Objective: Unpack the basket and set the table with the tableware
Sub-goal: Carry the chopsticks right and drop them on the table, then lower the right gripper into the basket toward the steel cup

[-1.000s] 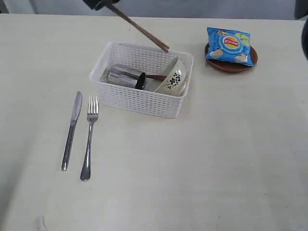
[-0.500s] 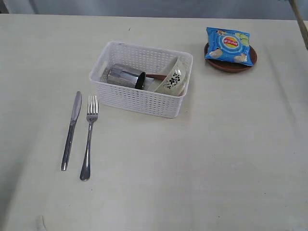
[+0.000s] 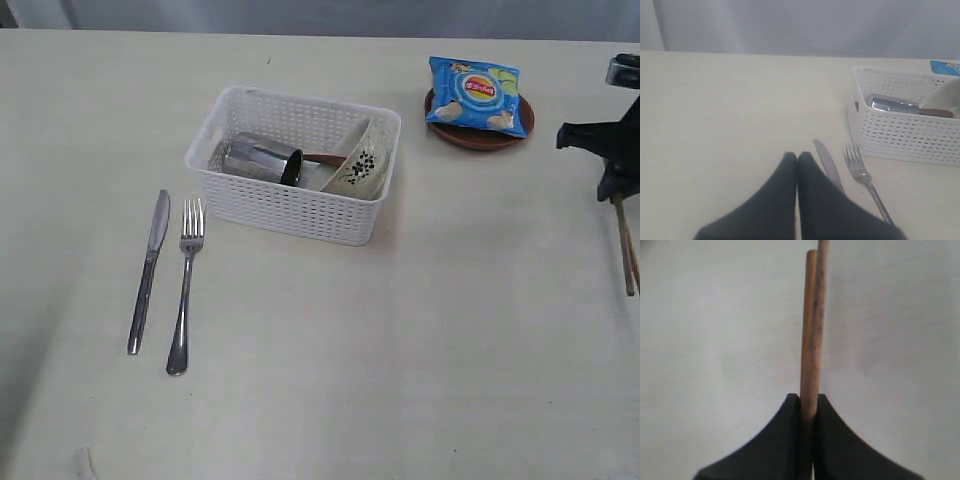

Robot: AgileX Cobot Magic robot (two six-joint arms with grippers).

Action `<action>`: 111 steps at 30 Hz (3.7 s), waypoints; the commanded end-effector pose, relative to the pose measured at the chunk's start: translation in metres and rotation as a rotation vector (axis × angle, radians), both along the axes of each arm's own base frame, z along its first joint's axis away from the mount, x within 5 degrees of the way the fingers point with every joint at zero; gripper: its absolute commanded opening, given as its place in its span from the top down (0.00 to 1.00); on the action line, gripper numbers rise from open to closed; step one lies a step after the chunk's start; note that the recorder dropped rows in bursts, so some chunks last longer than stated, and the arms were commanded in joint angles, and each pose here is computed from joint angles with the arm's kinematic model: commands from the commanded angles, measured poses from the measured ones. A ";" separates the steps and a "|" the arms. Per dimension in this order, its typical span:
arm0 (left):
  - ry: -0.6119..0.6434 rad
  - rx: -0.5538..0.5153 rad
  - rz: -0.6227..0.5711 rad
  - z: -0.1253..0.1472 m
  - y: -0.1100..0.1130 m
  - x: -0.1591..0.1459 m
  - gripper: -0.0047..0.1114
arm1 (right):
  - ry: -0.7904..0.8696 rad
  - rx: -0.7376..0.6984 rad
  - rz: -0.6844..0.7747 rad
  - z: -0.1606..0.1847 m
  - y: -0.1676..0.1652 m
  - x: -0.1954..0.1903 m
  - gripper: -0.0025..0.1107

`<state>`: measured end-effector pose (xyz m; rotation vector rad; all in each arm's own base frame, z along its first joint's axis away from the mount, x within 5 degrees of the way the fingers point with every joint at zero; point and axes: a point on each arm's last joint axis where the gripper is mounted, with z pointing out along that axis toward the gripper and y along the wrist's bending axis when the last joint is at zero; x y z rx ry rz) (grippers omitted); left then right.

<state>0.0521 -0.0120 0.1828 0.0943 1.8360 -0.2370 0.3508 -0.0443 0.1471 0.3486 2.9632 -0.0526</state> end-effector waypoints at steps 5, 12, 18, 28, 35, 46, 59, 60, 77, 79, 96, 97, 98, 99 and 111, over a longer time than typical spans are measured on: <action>-0.003 0.003 -0.005 -0.001 0.000 0.000 0.96 | -0.009 -0.059 0.024 -0.020 -0.020 0.004 0.98; -0.003 0.003 -0.005 -0.001 0.000 0.000 0.96 | -0.027 -0.037 0.012 -0.029 -0.018 0.008 0.72; -0.003 0.003 -0.005 -0.001 0.000 0.000 0.96 | -0.067 0.007 -0.037 0.006 -0.017 0.022 0.53; -0.003 0.003 -0.005 -0.001 0.000 0.000 0.96 | -0.381 0.418 0.158 0.127 0.042 0.044 0.58; -0.003 0.003 -0.005 -0.001 0.000 0.000 0.96 | -0.478 0.482 0.495 0.184 0.139 0.040 0.64; -0.003 0.003 -0.005 -0.001 0.000 0.000 0.96 | -0.542 0.336 0.877 0.214 0.251 0.006 0.64; -0.003 0.003 -0.005 -0.001 0.000 0.000 0.96 | -0.304 0.331 0.884 0.140 0.303 0.015 0.64; -0.003 0.003 -0.005 -0.001 0.000 0.000 0.96 | -0.279 0.334 0.864 0.132 0.304 0.017 0.64; -0.003 0.003 -0.005 -0.001 0.000 0.000 0.96 | 0.027 0.352 0.583 0.054 0.312 0.026 0.64; -0.003 0.003 -0.005 -0.001 0.000 0.000 0.96 | 0.025 0.366 0.563 0.055 0.313 0.026 0.64; -0.003 0.003 -0.005 -0.001 0.000 0.000 0.96 | 0.108 0.427 0.476 0.036 0.319 0.025 0.64; -0.003 0.003 -0.005 -0.001 0.000 0.000 0.96 | 0.106 0.428 0.468 0.036 0.319 0.026 0.64; -0.003 0.003 -0.005 -0.001 0.000 0.000 0.96 | 0.104 0.428 0.464 0.036 0.319 0.026 0.64; -0.003 0.003 -0.005 -0.001 0.000 0.000 0.96 | 0.105 0.428 0.463 0.034 0.319 0.026 0.64; -0.003 0.003 -0.005 -0.001 0.000 0.000 0.96 | 0.077 0.450 0.442 0.016 0.325 0.034 0.64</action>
